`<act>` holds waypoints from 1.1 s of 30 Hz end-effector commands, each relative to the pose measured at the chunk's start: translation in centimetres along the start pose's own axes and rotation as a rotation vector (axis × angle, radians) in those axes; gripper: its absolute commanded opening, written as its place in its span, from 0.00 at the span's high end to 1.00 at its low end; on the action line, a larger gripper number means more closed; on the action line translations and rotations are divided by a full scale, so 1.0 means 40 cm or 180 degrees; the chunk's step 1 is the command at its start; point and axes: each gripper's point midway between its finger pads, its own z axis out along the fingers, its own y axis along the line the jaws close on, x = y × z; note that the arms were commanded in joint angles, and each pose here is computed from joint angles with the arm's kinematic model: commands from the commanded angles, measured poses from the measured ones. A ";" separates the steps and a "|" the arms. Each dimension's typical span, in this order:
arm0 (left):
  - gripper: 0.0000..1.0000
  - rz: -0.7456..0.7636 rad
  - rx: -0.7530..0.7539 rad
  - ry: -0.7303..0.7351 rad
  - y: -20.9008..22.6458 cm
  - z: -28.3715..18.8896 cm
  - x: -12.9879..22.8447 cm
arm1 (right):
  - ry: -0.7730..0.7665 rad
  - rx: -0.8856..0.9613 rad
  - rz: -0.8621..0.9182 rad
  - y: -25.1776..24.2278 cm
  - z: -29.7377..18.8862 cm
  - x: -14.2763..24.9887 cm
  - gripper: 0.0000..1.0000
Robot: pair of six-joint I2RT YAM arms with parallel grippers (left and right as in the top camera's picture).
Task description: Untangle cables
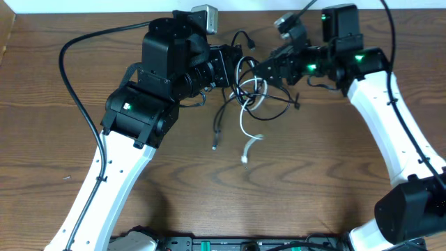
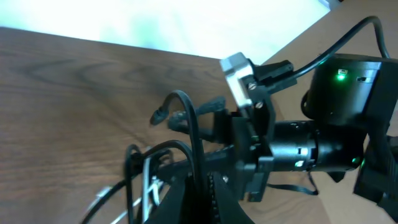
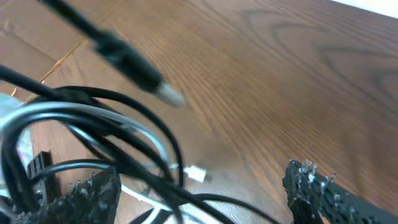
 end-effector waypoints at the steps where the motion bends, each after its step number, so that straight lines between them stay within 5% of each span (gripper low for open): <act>1: 0.93 -0.0078 0.0146 0.0001 -0.022 -0.011 -0.005 | -0.0049 -0.0118 -0.0027 0.034 0.015 -0.021 0.23; 6: 0.93 -0.0107 0.0271 0.0069 -0.039 -0.012 0.003 | -0.0088 -0.0044 0.0316 0.000 0.082 -0.028 0.39; 15: 0.93 -0.0112 0.0344 0.0071 -0.049 -0.025 0.000 | -0.0074 0.0872 0.1268 -0.183 0.142 0.025 0.99; 21: 0.93 -0.0221 0.0117 -0.0215 0.031 -0.074 -0.069 | 0.0203 0.1404 0.1596 -0.267 0.090 0.112 0.99; 26: 0.93 -0.0467 -0.0527 -0.0492 0.187 -0.119 -0.121 | 0.0567 0.1821 0.1889 -0.318 0.025 0.209 0.99; 33: 0.93 -0.0674 -0.1586 -0.0327 0.381 -0.158 -0.065 | 0.1055 0.2096 0.2007 -0.346 -0.056 0.311 0.99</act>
